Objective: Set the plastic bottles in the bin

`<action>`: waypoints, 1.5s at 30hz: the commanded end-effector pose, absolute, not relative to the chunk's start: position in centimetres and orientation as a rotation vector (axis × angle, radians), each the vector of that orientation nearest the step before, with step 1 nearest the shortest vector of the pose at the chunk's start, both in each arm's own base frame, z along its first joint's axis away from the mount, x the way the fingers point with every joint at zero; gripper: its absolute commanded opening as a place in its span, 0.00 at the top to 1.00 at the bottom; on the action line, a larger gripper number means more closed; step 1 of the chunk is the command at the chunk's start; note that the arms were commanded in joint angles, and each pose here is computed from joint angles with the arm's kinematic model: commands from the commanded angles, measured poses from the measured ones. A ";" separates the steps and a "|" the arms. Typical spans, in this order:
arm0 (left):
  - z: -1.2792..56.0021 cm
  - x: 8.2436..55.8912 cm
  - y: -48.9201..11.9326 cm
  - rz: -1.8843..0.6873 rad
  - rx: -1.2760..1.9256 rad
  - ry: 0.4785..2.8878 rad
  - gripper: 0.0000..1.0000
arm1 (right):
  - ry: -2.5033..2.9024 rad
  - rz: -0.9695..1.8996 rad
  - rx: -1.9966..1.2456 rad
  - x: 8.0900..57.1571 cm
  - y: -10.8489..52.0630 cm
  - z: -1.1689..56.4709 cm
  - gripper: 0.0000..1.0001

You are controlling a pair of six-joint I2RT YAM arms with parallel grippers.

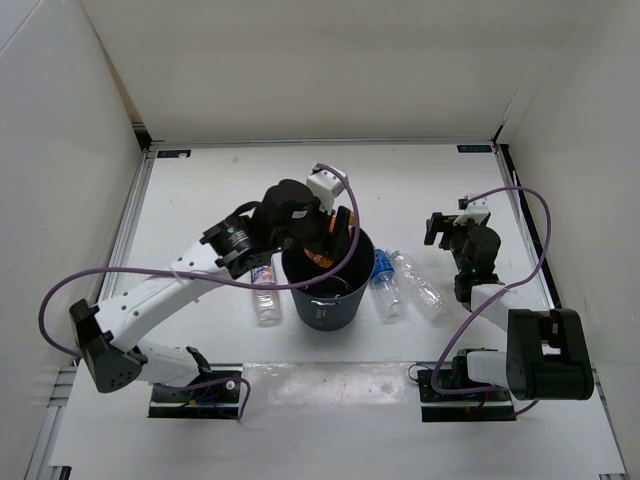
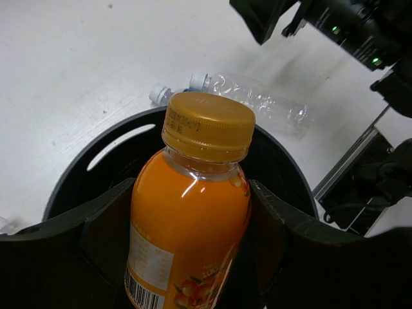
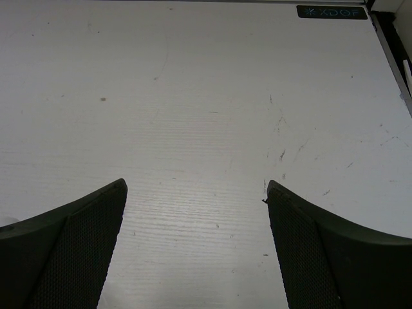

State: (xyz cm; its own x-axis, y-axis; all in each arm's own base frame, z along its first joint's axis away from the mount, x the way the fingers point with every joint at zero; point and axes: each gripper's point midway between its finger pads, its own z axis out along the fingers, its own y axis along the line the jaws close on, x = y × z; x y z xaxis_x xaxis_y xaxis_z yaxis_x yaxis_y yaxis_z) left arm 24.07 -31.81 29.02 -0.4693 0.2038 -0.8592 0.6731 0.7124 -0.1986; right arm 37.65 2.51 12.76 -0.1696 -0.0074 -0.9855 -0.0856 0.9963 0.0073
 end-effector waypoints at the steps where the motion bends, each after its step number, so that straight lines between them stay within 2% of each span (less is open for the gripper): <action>1: 30.1 24.3 -32.7 -0.701 0.615 1.991 0.32 | 1.683 0.056 -0.052 37.9 2.3 14.1 0.10; 5: 29.0 24.1 -33.0 -0.679 0.624 2.017 0.22 | 1.678 0.052 -0.049 37.9 2.3 14.2 0.10; 9: 30.2 24.8 -31.8 -0.611 0.571 2.021 0.00 | 1.680 0.057 -0.056 37.9 2.4 14.1 0.10; 14: 37.8 26.3 -27.9 -0.487 0.467 1.855 0.00 | 1.677 0.055 -0.053 38.0 2.3 14.2 0.10; 17: 43.7 27.1 -22.5 -0.418 0.282 1.748 0.00 | 1.680 0.052 -0.049 37.9 2.3 14.1 0.10; 19: 45.6 28.8 -18.2 -0.328 0.110 1.693 0.00 | 1.681 0.050 -0.048 37.9 2.4 14.0 0.10; 22: 46.3 28.7 -13.1 -0.265 -0.001 1.634 0.00 | 1.674 0.020 -0.071 38.0 2.2 14.2 0.10; 25: 44.6 28.1 -8.8 -0.198 -0.147 1.691 0.00 | 1.670 0.011 -0.066 38.0 2.2 14.2 0.10; 29: 38.9 27.3 -5.8 -0.158 -0.305 1.866 0.00 | 1.670 0.003 -0.062 37.9 2.2 14.1 0.10; 31: 34.2 26.9 -4.7 -0.167 -0.394 1.962 0.00 | 1.667 -0.002 -0.059 37.9 2.2 14.2 0.10; 36: 24.9 26.1 -5.7 -0.320 -0.484 2.149 0.00 | 1.668 -0.001 -0.061 37.9 2.2 14.1 0.10; 45: 16.6 25.0 -9.0 -0.437 -0.423 2.350 0.00 | 1.665 0.003 -0.059 37.9 2.2 14.2 0.10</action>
